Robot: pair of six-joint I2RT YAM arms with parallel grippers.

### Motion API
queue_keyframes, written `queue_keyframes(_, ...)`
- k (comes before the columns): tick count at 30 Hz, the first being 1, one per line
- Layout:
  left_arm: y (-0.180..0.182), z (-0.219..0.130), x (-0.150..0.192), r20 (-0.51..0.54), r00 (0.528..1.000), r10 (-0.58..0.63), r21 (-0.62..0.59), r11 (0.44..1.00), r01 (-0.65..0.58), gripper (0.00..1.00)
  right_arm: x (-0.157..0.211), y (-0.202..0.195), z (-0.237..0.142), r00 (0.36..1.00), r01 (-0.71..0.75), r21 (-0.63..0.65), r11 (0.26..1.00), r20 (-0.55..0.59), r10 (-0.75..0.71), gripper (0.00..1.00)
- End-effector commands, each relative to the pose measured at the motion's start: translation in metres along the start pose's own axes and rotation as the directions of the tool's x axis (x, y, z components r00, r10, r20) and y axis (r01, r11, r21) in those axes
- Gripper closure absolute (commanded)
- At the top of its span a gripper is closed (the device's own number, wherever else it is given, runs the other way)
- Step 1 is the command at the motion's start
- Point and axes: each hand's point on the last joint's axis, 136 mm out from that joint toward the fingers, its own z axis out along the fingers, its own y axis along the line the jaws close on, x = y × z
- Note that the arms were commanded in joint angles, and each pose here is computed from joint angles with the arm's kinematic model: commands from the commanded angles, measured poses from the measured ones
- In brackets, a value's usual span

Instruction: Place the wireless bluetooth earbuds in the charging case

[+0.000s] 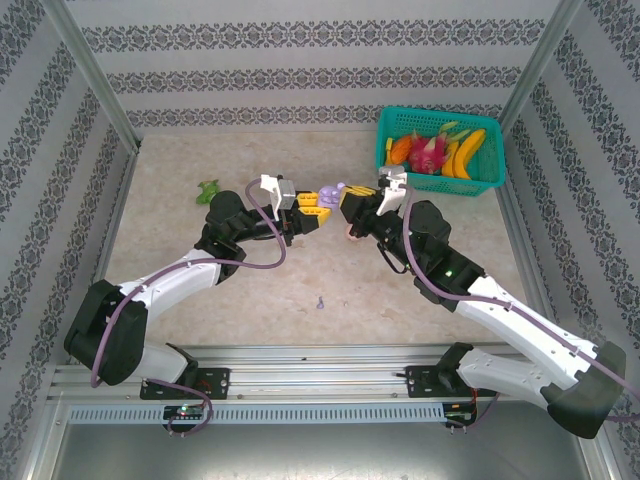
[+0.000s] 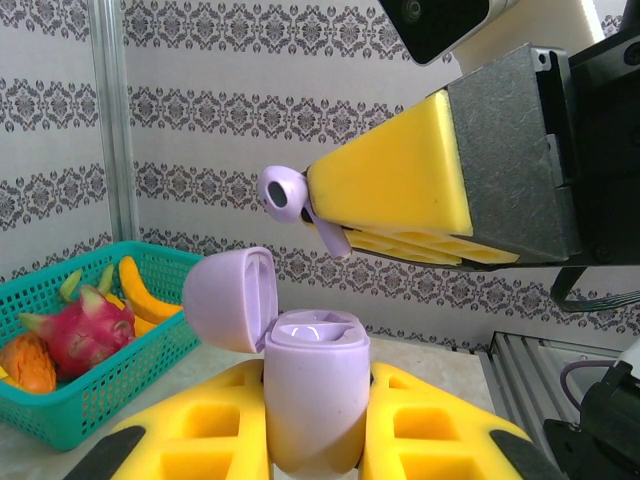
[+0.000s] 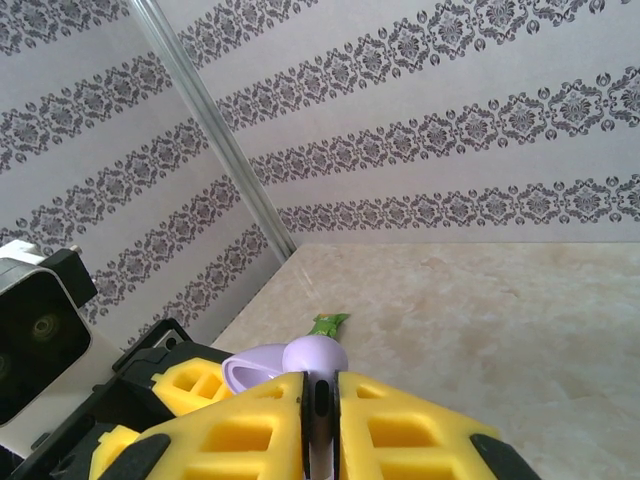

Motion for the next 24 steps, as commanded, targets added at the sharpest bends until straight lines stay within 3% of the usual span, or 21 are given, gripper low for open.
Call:
queue_keyframes(1,-0.007,0.003,-0.007,0.037,0.999,0.029,0.022,0.999,-0.030,1.00,-0.009,0.013,-0.001,0.999,-0.032,-0.047,0.998,0.028,0.033,0.86)
queue_keyframes(13,0.001,0.004,-0.002,0.011,1.000,0.014,-0.025,1.000,-0.014,1.00,-0.004,0.015,0.001,0.997,-0.072,-0.071,0.995,0.017,0.073,0.87)
queue_keyframes(20,0.026,-0.012,0.027,-0.045,0.999,0.009,-0.211,0.977,-0.018,1.00,0.005,0.003,-0.013,0.996,-0.091,-0.031,0.995,0.006,0.091,0.88)
queue_keyframes(24,0.039,-0.037,0.035,-0.045,0.999,0.020,-0.339,0.940,-0.034,1.00,0.028,-0.011,-0.020,0.992,-0.111,0.006,0.994,-0.053,0.112,0.89)
